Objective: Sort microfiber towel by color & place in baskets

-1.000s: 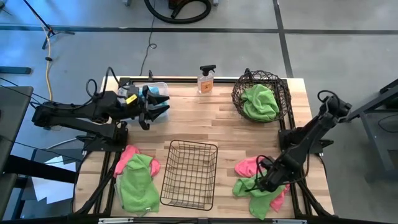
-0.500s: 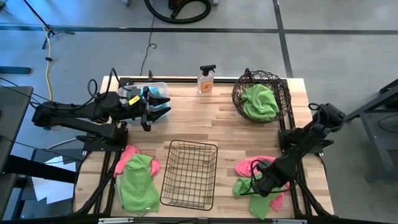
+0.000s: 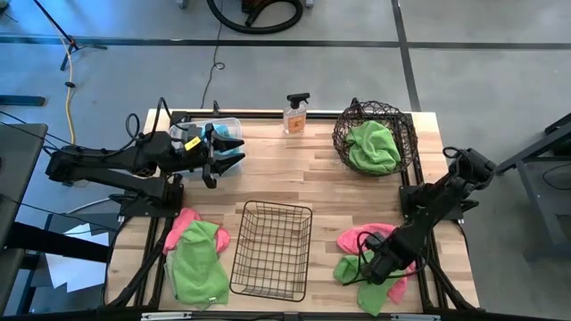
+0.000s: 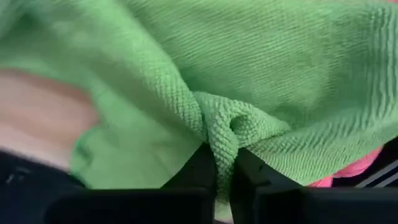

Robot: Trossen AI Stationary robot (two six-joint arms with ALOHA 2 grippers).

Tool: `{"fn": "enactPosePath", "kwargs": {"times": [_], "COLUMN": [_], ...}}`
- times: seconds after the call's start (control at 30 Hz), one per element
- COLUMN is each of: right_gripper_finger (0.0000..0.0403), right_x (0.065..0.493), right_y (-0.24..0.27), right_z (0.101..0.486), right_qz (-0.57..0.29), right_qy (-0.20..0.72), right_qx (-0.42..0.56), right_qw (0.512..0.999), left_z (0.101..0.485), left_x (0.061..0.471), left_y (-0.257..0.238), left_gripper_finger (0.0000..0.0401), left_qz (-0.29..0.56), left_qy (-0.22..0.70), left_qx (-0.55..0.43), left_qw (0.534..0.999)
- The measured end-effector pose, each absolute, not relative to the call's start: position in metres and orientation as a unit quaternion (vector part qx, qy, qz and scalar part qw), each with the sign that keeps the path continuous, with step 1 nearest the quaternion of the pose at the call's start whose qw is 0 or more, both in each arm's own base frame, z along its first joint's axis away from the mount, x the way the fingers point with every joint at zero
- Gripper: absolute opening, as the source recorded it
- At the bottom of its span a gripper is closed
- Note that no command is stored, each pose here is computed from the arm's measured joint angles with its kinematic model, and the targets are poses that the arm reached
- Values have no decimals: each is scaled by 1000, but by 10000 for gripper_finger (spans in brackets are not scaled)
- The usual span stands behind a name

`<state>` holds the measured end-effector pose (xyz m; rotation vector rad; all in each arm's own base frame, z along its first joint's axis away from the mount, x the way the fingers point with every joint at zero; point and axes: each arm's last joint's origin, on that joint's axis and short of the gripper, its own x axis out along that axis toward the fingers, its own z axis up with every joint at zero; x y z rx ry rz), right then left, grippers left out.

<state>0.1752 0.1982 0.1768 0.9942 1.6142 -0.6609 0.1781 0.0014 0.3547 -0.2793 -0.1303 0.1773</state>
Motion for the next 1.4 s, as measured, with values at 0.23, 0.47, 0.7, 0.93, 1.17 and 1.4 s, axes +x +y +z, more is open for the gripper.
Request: {"fn": "enactPosePath", "kwargs": {"times": [0.23,0.47,0.7,0.93,1.17,1.4], "right_gripper_finger": [6,4,2,1,1,1], "right_x": [178,176,172,185,211,236], "right_y": [201,193,174,152,123,87], "right_z": [207,269,333,364,373,384], "right_qz": [-211,-90,15,58,76,83], "right_qy": [676,613,498,419,349,270], "right_qx": [425,427,397,319,211,109], "right_qw": [564,659,771,848,910,953], "left_z": [355,355,355,360,370,375], "left_x": [178,178,178,177,175,174], "left_y": [1,1,1,1,2,1], "left_gripper_finger": [201,201,201,201,201,201], "left_qz": [88,88,88,85,82,68], "left_qy": [-65,-65,-66,-91,-143,-165], "left_qx": [-139,-139,-139,-138,-123,-124], "left_qw": [984,984,984,983,979,976]}}
